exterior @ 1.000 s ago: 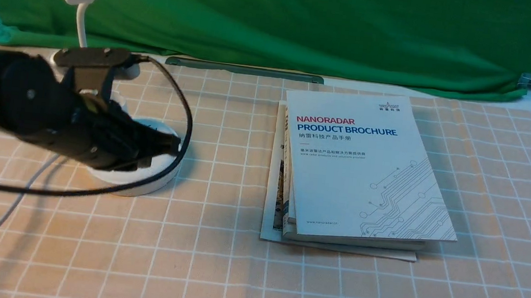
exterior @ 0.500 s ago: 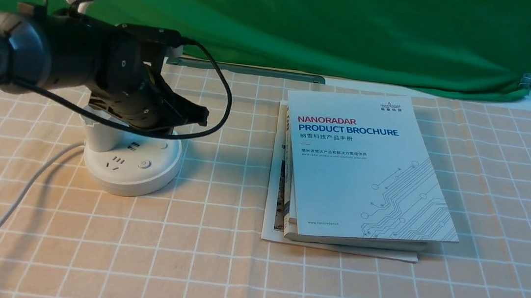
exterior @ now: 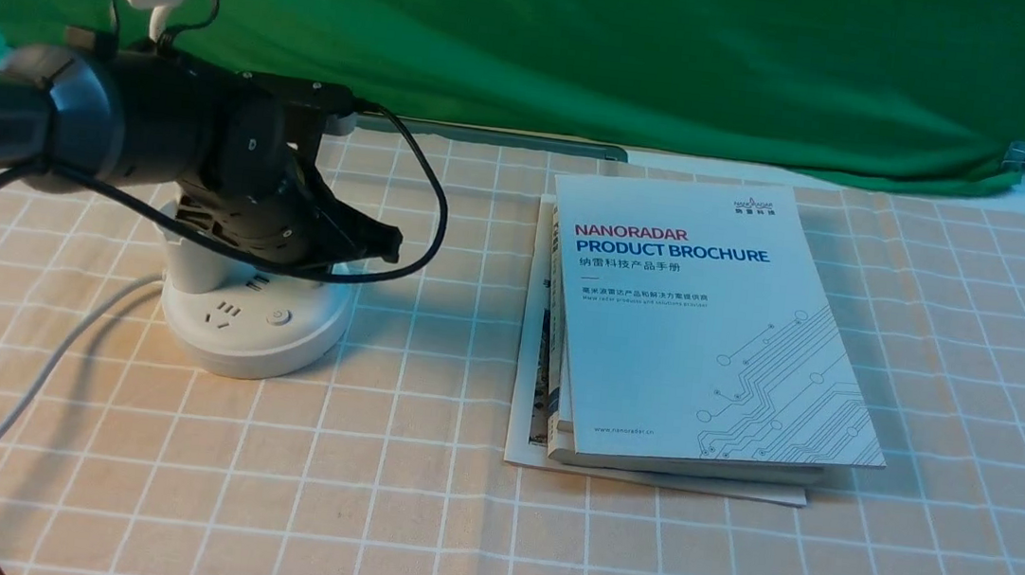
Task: Turn on the table lamp on the light coffee tablecloth with your hand.
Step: 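Press the power button on the lamp base to turn the lamp on with the left gripper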
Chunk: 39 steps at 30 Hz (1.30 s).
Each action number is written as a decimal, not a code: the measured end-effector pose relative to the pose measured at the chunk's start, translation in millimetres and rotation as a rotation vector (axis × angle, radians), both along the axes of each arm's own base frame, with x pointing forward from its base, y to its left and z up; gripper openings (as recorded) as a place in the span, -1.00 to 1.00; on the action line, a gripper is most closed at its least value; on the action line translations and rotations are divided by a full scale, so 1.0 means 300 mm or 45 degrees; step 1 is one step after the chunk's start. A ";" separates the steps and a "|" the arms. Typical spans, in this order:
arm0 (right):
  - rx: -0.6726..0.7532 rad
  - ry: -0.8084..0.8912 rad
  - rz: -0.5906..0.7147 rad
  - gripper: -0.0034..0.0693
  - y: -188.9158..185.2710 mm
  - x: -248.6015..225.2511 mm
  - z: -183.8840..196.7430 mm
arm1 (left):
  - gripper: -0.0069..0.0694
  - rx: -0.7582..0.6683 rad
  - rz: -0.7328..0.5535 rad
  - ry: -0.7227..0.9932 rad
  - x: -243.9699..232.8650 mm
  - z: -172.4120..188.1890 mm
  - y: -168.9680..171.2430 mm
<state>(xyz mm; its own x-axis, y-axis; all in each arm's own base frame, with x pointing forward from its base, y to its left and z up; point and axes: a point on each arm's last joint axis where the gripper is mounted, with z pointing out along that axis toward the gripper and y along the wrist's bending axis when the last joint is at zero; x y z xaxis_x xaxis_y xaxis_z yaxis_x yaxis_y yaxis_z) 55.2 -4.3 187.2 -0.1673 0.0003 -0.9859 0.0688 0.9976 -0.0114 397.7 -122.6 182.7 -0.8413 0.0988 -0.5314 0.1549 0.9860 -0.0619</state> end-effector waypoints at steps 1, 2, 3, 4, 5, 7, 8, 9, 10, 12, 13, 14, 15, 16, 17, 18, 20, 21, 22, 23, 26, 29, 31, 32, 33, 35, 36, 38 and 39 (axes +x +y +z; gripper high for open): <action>0.000 0.000 0.000 -0.24 0.000 0.000 0.000 | -0.82 0.001 0.001 -0.003 0.002 -0.003 0.000; 0.000 0.000 0.000 -0.24 0.000 0.000 0.000 | -0.82 0.000 0.002 -0.004 0.002 -0.003 0.000; 0.000 0.000 0.000 -0.24 0.000 0.000 0.000 | -0.82 -0.002 0.006 -0.004 0.003 -0.004 0.000; 0.000 0.000 0.000 -0.24 0.000 0.000 0.000 | -0.82 -0.003 0.008 -0.004 0.003 -0.005 0.000; 0.000 0.000 0.000 -0.24 0.000 0.000 0.000 | -0.82 -0.003 0.009 -0.007 0.004 -0.003 0.000; 0.000 0.000 0.000 -0.24 0.000 0.000 0.000 | -0.82 -0.004 0.011 -0.007 0.004 -0.003 0.000; 0.000 0.000 0.000 -0.24 0.000 0.000 0.000 | -0.82 -0.004 0.012 -0.007 0.004 -0.003 0.000; 0.000 0.000 0.000 -0.24 0.000 0.000 0.000 | -0.82 0.001 0.010 -0.009 0.005 -0.004 0.002; 0.000 0.000 0.000 -0.24 0.000 0.000 0.000 | -0.82 -0.001 0.014 -0.008 0.005 -0.004 0.003; 0.000 0.000 0.000 -0.24 0.000 0.000 0.000 | -0.82 -0.001 0.027 -0.011 0.009 -0.004 0.013; 0.000 0.000 0.000 -0.24 0.000 0.000 0.000 | -0.82 0.001 0.029 -0.010 0.010 -0.005 0.016; 0.000 0.000 0.000 -0.24 0.000 0.000 0.000 | -0.82 -0.001 0.040 -0.014 0.015 -0.007 0.025; 0.000 0.000 0.000 -0.24 0.000 0.000 0.000 | -0.82 -0.002 0.047 -0.013 0.017 -0.010 0.030; 0.000 0.000 0.000 -0.24 0.000 0.000 0.000 | -0.82 -0.007 0.061 -0.010 0.019 -0.012 0.038; 0.000 0.000 0.000 -0.24 0.000 0.000 0.000 | -0.82 -0.011 0.067 -0.009 0.020 -0.012 0.041; 0.000 0.000 0.000 -0.24 0.000 0.000 0.000 | -0.82 -0.020 0.075 -0.006 0.020 -0.012 0.041; 0.000 0.000 0.000 -0.24 0.000 0.000 0.000 | -0.82 -0.036 0.083 -0.003 0.020 -0.012 0.039; 0.000 0.000 0.000 -0.24 0.000 0.000 0.000 | -0.82 -0.045 0.083 -0.001 0.020 -0.013 0.037; 0.000 0.000 0.000 -0.24 0.000 0.000 0.000 | -0.82 -0.051 0.081 -0.004 0.020 -0.012 0.035; 0.000 0.000 0.000 -0.24 0.000 0.000 0.000 | -0.82 -0.059 0.084 -0.002 0.020 -0.012 0.034; 0.000 0.000 0.000 -0.24 0.000 0.000 0.000 | -0.82 -0.075 0.080 0.001 0.019 -0.012 0.030; 0.000 0.000 0.000 -0.24 0.000 0.000 0.000 | -0.82 -0.076 0.076 0.001 0.019 -0.012 0.030; 0.000 0.000 0.000 -0.24 0.000 0.000 0.000 | -0.82 -0.075 0.075 0.002 0.019 -0.012 0.030; 0.000 0.000 0.000 -0.24 0.000 0.000 0.000 | -0.82 -0.074 0.074 0.002 0.019 -0.012 0.030; 0.000 0.000 0.000 -0.24 0.000 0.000 0.000 | -0.82 -0.073 0.073 0.002 0.019 -0.012 0.030; 0.000 0.000 0.000 -0.24 0.000 0.000 0.000 | -0.82 -0.067 0.063 0.000 0.019 -0.012 0.030; 0.000 0.000 0.000 -0.24 0.000 0.000 0.000 | -0.82 -0.068 0.063 0.000 0.019 -0.012 0.030; 0.000 0.000 0.000 -0.24 0.000 0.000 0.000 | -0.82 -0.068 0.063 0.004 0.017 -0.010 0.030; 0.000 0.000 0.000 -0.24 0.000 0.000 0.000 | -0.82 -0.066 0.062 0.008 0.015 -0.008 0.030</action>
